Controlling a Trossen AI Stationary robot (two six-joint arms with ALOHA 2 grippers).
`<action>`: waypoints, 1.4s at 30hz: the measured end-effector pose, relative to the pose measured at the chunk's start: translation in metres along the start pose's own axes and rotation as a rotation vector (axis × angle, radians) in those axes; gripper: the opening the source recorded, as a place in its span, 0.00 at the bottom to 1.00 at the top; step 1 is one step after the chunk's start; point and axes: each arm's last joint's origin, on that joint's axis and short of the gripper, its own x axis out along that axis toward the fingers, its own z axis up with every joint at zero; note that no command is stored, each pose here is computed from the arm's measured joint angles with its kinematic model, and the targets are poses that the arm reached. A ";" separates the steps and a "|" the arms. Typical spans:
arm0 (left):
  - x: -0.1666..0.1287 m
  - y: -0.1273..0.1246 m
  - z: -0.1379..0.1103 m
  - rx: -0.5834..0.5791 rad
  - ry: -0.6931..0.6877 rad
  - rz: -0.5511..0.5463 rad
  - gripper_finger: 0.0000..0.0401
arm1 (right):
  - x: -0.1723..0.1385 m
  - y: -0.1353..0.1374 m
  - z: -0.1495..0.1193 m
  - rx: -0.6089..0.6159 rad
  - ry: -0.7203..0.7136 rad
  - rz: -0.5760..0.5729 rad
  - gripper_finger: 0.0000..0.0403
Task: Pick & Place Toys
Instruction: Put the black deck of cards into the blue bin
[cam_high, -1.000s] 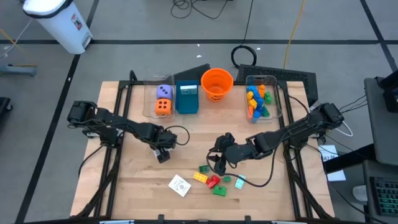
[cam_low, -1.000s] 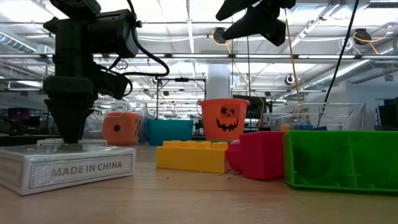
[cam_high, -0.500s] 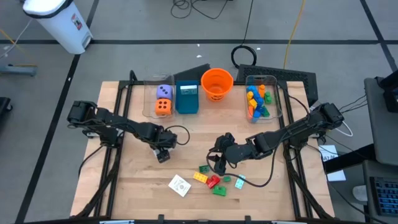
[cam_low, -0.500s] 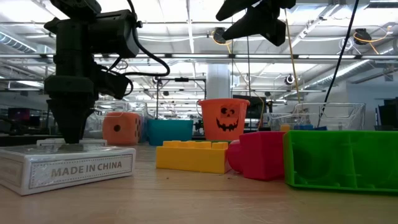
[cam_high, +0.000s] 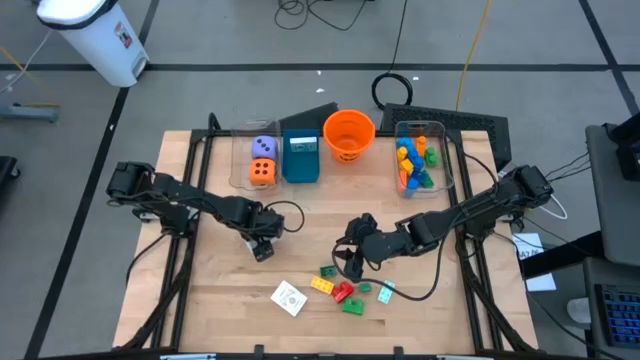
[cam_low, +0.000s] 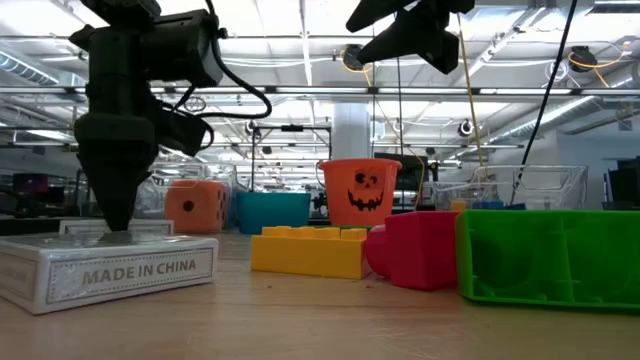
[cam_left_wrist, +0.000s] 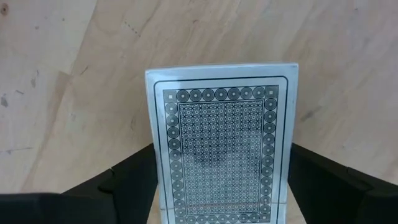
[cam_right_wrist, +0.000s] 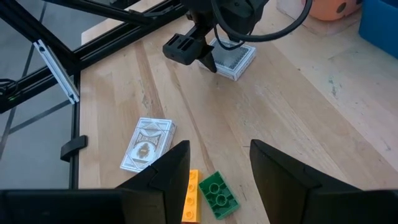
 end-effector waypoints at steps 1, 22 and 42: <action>-0.001 0.000 0.000 -0.001 -0.004 -0.003 0.78 | 0.000 0.000 0.000 0.000 0.000 0.000 0.40; -0.112 -0.004 0.004 0.003 -0.387 -0.252 0.80 | -0.010 0.005 0.034 0.124 -0.232 0.151 0.40; -0.224 -0.030 0.025 0.177 -0.644 -0.208 0.79 | -0.010 -0.038 0.075 0.362 -0.192 0.287 0.42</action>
